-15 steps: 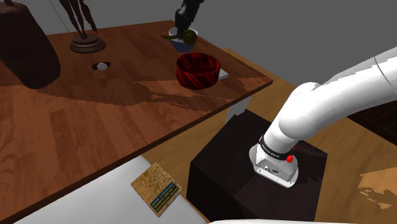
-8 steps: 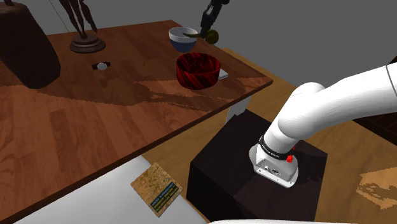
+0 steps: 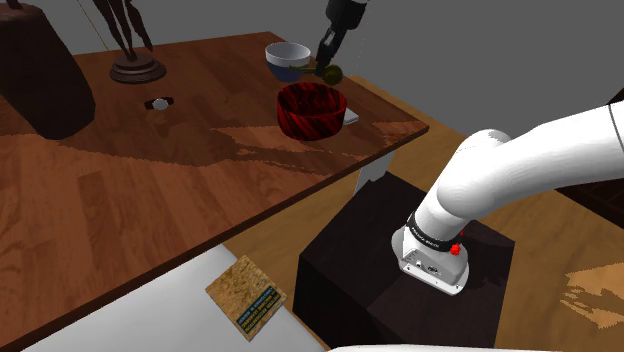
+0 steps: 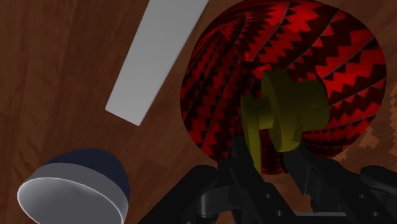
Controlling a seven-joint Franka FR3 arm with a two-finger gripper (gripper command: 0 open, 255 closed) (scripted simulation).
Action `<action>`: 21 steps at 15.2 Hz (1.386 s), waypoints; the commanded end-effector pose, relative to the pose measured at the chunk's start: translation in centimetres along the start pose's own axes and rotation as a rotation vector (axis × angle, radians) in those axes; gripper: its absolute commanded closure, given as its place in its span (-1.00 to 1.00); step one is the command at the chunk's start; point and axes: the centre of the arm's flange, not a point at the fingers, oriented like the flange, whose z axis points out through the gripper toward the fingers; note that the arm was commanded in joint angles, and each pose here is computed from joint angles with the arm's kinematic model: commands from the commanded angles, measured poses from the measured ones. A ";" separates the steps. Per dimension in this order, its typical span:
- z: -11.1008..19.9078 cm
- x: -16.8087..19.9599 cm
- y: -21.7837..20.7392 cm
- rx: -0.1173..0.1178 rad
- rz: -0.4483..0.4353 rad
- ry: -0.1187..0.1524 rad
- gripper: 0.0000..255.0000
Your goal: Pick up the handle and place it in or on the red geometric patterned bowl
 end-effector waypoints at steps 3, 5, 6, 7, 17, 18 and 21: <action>2.0 -0.6 -0.1 0.000 0.000 0.001 1.00; 3.0 -0.9 -0.2 0.000 0.000 0.001 1.00; 3.5 -1.0 -0.2 0.000 0.000 0.001 1.00; 3.5 -1.0 -0.2 0.000 0.000 0.001 1.00; 3.5 -1.0 -0.2 0.000 0.000 0.001 -1.00; 3.5 -1.0 -0.2 0.000 0.000 0.001 -1.00; 0.9 -1.0 -0.2 0.000 0.000 0.001 -1.00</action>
